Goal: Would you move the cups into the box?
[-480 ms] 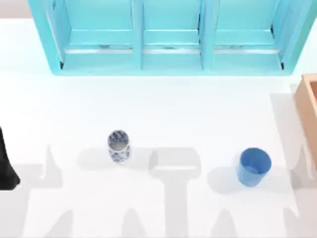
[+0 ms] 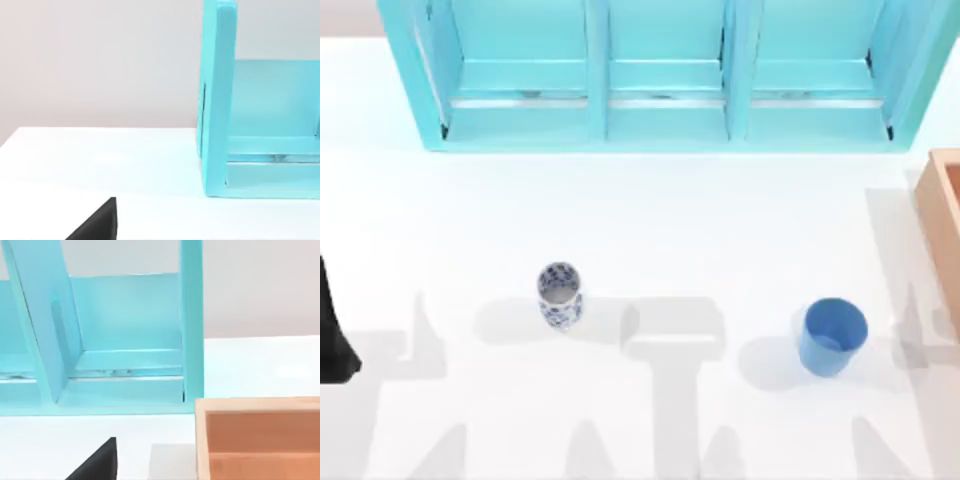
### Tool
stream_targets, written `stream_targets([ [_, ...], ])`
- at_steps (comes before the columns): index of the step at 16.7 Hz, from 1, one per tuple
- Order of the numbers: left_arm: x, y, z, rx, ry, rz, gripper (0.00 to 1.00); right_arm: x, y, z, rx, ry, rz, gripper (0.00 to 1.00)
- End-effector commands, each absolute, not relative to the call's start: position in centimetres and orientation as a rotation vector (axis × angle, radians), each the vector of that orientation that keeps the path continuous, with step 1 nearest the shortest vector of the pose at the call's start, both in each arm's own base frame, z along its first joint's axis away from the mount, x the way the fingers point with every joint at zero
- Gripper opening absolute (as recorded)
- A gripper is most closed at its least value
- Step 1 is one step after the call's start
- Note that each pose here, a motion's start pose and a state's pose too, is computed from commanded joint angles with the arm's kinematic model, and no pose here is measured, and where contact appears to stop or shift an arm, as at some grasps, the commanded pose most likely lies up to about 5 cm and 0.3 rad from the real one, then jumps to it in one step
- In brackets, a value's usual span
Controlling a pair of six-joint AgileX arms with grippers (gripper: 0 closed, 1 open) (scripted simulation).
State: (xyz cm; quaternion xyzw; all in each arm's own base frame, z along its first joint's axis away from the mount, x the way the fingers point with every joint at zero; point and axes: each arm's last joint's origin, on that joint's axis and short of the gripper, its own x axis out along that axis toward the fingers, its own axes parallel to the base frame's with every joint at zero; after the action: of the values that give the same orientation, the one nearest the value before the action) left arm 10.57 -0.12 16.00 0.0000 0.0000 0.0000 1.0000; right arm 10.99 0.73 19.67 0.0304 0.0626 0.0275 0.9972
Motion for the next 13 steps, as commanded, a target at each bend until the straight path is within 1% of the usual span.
stream_targets([
  [3,10.6,-0.1,16.0,0.000,0.000,0.000,1.00,12.2,1.8,23.5,0.112,0.256,0.103,1.00],
  [6,10.6,-0.1,16.0,0.000,0.000,0.000,1.00,14.6,3.8,27.9,0.158,0.418,0.149,1.00],
  [10,10.6,-0.1,16.0,0.000,0.000,0.000,1.00,19.7,8.5,32.8,0.192,0.658,0.188,1.00],
  [13,10.6,-0.1,16.0,0.000,0.000,0.000,1.00,23.9,13.9,34.7,0.192,0.839,0.191,1.00],
])
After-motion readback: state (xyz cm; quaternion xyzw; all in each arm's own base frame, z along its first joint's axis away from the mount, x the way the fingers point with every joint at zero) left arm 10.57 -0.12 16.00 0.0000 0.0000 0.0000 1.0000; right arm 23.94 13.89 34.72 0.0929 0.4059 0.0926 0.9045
